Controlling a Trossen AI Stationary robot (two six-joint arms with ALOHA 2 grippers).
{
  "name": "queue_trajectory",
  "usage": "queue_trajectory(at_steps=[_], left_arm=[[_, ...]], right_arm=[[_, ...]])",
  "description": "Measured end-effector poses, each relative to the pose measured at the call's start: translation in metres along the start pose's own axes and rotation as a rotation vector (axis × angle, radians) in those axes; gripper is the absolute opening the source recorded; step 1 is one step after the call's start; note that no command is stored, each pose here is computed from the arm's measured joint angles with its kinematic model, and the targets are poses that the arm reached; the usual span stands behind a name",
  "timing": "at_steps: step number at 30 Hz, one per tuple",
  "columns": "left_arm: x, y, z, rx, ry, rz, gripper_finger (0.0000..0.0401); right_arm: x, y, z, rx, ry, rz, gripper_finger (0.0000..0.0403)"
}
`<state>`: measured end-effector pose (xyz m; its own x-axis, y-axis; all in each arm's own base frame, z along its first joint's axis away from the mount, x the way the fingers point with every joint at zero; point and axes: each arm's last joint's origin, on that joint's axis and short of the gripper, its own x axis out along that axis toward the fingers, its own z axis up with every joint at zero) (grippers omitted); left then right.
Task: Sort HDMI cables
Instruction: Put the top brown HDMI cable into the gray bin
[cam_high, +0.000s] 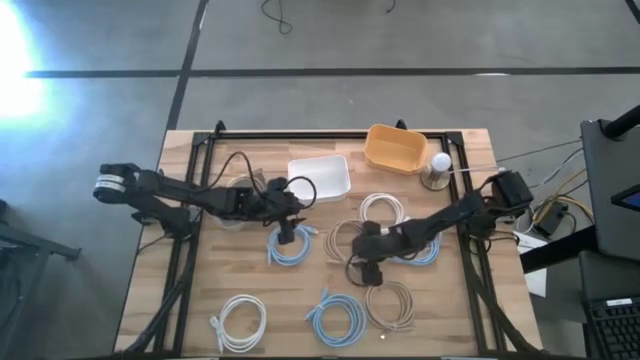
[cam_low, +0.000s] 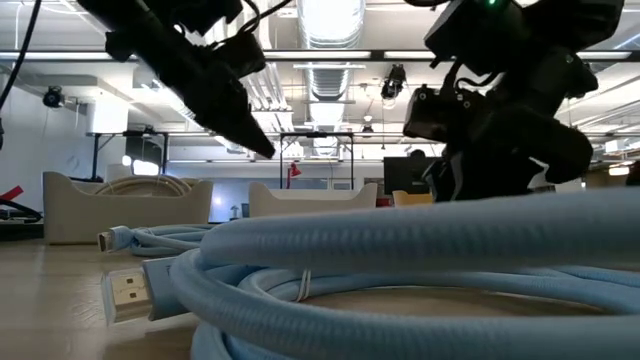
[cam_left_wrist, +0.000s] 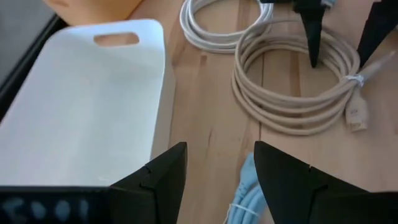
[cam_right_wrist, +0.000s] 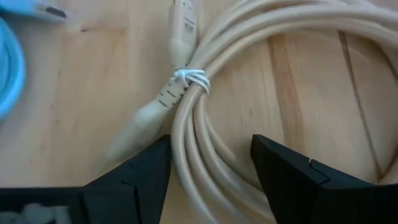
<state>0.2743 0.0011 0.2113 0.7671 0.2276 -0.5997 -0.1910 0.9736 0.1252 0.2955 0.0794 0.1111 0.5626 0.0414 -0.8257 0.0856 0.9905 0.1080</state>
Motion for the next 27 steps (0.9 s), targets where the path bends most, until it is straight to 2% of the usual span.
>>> queue_trajectory(at_steps=[6,12,17,22,27], left_arm=[[0.002,-0.001,-0.006,-0.048,-0.021,-0.006,0.02],[0.002,-0.002,-0.004,-0.106,-0.044,-0.064,0.02],[0.002,-0.004,-0.001,-0.201,-0.063,-0.129,0.02],[0.002,-0.006,-0.001,-0.321,-0.044,-0.193,0.02],[0.001,-0.009,-0.001,-0.411,-0.014,-0.283,0.02]], right_arm=[[0.006,0.0,0.004,-0.066,0.028,-0.011,0.0179],[0.004,-0.004,0.009,-0.064,0.023,-0.004,0.0097],[-0.003,-0.004,0.022,-0.063,0.033,0.062,0.0029],[-0.021,0.005,0.052,-0.14,-0.038,0.094,0.0029],[-0.035,0.009,0.075,-0.269,-0.043,0.021,0.003]])
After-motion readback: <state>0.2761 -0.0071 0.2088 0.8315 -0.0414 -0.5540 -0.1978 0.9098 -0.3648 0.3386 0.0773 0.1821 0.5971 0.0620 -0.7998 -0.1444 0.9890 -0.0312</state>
